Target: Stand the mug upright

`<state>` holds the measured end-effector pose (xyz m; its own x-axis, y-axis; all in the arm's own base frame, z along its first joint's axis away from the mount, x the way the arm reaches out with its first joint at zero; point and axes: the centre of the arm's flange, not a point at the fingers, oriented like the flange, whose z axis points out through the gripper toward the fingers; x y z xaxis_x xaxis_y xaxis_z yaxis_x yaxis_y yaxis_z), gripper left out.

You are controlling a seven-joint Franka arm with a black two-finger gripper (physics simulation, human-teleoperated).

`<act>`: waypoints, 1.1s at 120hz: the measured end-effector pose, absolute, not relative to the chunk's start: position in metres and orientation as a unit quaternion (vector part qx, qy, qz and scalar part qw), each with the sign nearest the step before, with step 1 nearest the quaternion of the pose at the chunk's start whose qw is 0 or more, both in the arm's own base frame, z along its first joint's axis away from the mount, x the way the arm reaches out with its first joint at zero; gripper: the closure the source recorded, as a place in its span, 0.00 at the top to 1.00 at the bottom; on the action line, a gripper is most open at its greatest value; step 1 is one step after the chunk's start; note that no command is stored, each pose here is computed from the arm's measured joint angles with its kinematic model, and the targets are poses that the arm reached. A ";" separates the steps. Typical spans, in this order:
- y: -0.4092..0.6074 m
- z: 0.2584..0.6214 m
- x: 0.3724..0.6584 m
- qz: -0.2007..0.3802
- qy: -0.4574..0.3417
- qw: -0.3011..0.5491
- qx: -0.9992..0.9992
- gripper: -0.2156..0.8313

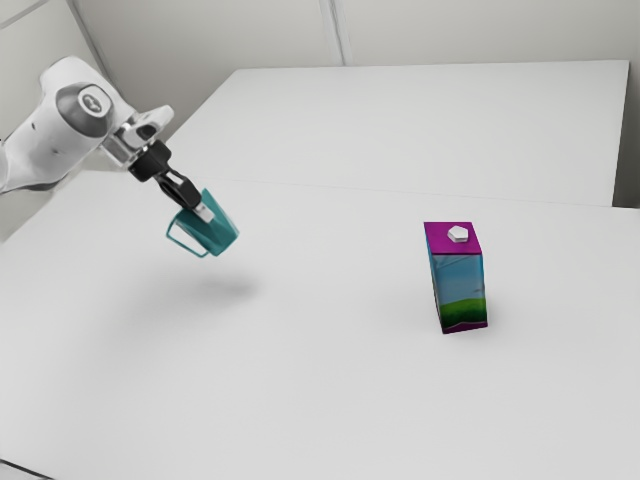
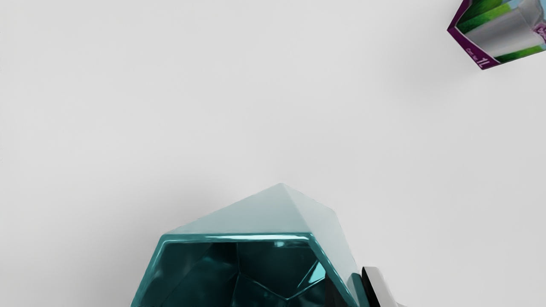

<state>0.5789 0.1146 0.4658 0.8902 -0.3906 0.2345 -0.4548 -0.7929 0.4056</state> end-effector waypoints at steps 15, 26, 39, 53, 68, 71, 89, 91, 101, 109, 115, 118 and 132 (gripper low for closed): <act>0.079 0.488 0.565 0.030 -0.245 0.152 0.957 0.05; 0.053 0.493 0.552 0.011 -0.246 0.115 0.962 0.05; 0.024 0.489 0.533 -0.002 -0.242 0.080 0.967 0.05; 0.024 0.482 0.520 -0.003 -0.210 0.046 0.977 0.05; 0.023 0.465 0.506 0.000 -0.177 0.020 0.984 0.05; 0.021 0.465 0.505 0.004 -0.173 0.014 0.985 0.05; 0.010 0.449 0.497 0.017 -0.147 -0.005 0.989 0.05; 0.010 0.446 0.497 0.019 -0.144 -0.006 0.989 0.05; 0.008 0.438 0.495 0.026 -0.129 -0.016 0.991 0.05; 0.004 0.435 0.496 0.033 -0.120 -0.021 0.992 0.05; 0.001 0.433 0.497 0.039 -0.114 -0.025 0.992 0.05; 0.001 0.432 0.498 0.041 -0.110 -0.026 0.993 0.05; -0.005 0.424 0.499 0.046 -0.098 -0.034 0.994 0.05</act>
